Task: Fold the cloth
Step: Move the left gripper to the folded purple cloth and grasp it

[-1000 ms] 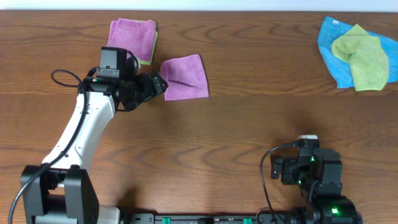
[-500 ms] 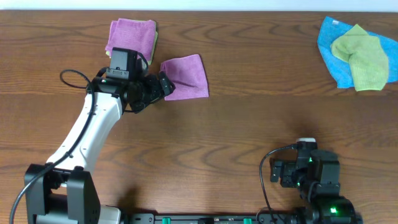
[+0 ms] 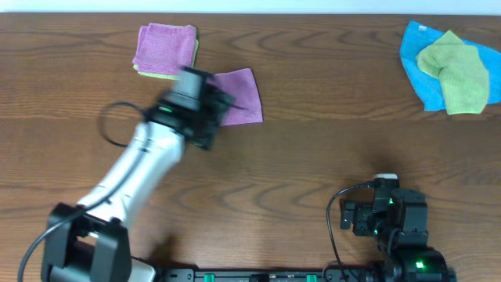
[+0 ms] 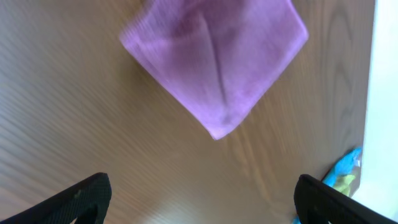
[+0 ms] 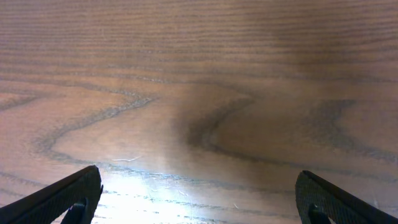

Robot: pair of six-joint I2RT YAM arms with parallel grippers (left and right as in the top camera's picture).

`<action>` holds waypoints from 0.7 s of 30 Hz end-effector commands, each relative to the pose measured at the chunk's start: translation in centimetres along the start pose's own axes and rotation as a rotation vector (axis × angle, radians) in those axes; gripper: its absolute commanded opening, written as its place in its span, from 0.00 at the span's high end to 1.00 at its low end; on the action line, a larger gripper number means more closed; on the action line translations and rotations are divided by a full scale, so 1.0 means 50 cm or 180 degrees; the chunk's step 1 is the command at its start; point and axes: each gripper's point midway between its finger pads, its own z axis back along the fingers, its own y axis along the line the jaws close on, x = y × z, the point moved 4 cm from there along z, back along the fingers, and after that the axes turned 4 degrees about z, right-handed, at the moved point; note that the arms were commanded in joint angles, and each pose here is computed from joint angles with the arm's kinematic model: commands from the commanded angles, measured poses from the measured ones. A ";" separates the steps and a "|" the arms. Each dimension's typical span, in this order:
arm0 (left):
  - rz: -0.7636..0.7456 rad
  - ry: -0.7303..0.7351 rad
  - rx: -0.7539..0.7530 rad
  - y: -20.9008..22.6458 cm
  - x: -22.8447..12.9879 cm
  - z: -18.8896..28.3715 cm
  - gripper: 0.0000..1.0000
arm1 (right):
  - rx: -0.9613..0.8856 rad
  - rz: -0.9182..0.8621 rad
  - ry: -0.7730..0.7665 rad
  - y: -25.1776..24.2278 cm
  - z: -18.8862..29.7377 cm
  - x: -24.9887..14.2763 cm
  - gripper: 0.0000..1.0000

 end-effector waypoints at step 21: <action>0.1155 -0.1353 0.0142 0.127 -0.053 -0.179 0.05 | -0.0045 -0.0069 0.0000 -0.005 -0.001 -0.003 0.01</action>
